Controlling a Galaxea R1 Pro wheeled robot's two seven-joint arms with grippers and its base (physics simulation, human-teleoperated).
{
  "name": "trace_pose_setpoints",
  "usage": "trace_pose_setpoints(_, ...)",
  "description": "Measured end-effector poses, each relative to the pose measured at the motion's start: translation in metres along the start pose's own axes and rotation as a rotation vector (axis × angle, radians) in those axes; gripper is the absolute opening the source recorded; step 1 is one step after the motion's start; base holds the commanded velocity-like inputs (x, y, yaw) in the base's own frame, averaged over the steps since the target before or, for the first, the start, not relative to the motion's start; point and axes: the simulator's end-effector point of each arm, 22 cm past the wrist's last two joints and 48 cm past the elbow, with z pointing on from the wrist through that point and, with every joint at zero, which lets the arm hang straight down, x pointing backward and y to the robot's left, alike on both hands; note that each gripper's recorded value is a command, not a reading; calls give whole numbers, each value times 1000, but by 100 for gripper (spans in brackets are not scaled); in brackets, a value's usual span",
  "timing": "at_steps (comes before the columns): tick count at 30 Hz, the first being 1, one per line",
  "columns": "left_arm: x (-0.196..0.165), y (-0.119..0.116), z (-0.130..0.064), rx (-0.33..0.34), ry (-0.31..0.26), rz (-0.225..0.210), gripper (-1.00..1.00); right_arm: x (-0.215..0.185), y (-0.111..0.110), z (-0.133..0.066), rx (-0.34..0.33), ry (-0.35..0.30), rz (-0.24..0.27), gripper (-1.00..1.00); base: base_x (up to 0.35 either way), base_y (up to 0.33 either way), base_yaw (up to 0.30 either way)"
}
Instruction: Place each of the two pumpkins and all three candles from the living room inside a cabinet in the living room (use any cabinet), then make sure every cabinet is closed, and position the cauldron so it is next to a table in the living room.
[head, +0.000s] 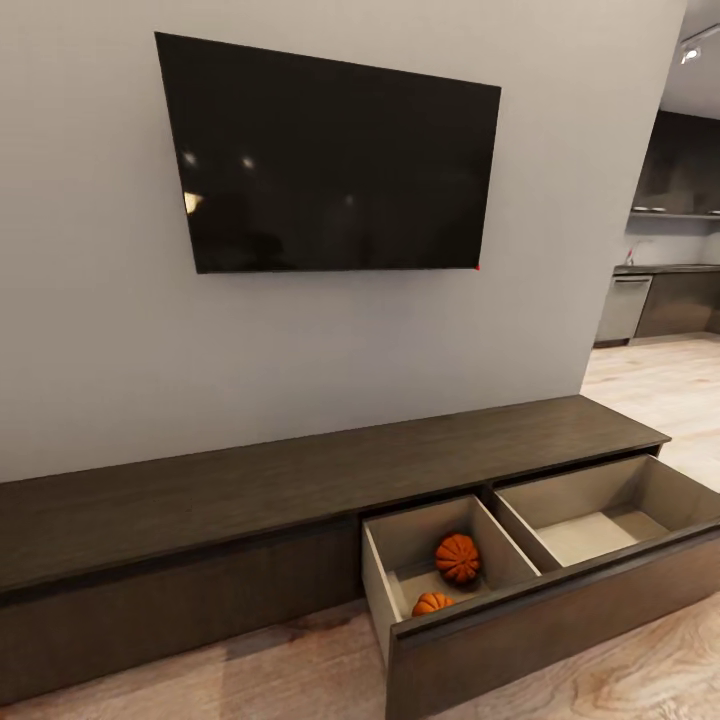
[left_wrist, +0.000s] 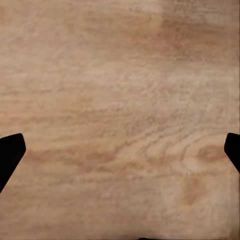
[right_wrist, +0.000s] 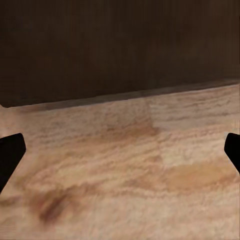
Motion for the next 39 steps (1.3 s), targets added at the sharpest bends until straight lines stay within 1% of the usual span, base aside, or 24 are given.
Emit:
trace_pose_setpoints(1,0,-4,0,15,2,-3,100,-8,8,3,-34,-8,-4,100,0,0,0)
trace_pose_setpoints(2,-1,-14,1,53,3,-6,100,-20,21,8,-98,-24,-12,100,0,0,0)
trace_pose_setpoints(3,-3,-22,1,89,-1,-9,100,-31,28,10,-141,-39,-15,100,0,0,0)
trace_pose_setpoints(4,-6,-29,0,120,-14,-15,100,-39,27,12,-157,-57,-19,100,0,0,0)
trace_pose_setpoints(5,-14,-35,-1,148,-45,-23,100,-48,13,14,-142,-79,-24,100,0,0,0)
trace_pose_setpoints(7,-27,-39,-2,164,-103,-32,100,-57,-14,16,-92,-109,-25,100,0,0,0)
trace_pose_setpoints(8,-33,-40,-3,168,-131,-35,100,-62,-23,16,-71,-126,-20,100,0,0,0)
trace_pose_setpoints(10,-39,-40,-4,171,-161,-36,100,-66,-31,16,-50,-141,-14,100,0,0,0)
trace_pose_setpoints(15,-46,-41,-5,173,-189,-34,100,-68,-45,17,-5,-148,-2,100,0,0,81)
trace_pose_setpoints(17,-47,-41,-5,173,-195,-32,100,-66,-54,17,25,-140,15,100,0,0,198)
trace_pose_setpoints(19,-48,-41,-6,173,-201,-29,100,-64,-67,16,57,-132,39,100,0,0,235)
trace_pose_setpoints(20,-49,-41,-6,173,-205,-28,100,-62,-77,15,76,-129,58,100,0,0,256)
trace_pose_setpoints(22,-49,-42,-6,174,-208,-26,100,-61,-89,13,94,-128,83,100,0,0,264)
trace_pose_setpoints(25,-48,-46,-5,180,-208,-26,100,-60,-95,13,99,-127,90,100,0,0,264)
trace_pose_setpoints(29,-47,-49,-5,183,-210,-26,100,-62,-95,12,90,-134,74,100,0,0,141)
trace_pose_setpoints(32,-51,-53,-5,180,-237,-15,100,-64,-88,13,57,-140,12,100,-23,-21,37)
trace_pose_setpoints(34,-53,-59,-4,186,-253,-9,100,-64,-85,13,46,-142,-9,100,-87,-78,15)
trace_pose_setpoints(35,-53,-62,-4,189,-257,-8,100,-64,-84,13,44,-142,-14,100,-110,-119,7)
trace_pose_setpoints(36,-52,-69,-3,196,-265,-5,100,-65,-83,13,42,-144,-23,100,-96,-127,6)
trace_pose_setpoints(39,-52,-74,-3,201,-271,-6,100,-65,-83,13,41,-145,-30,100,-44,-76,3)
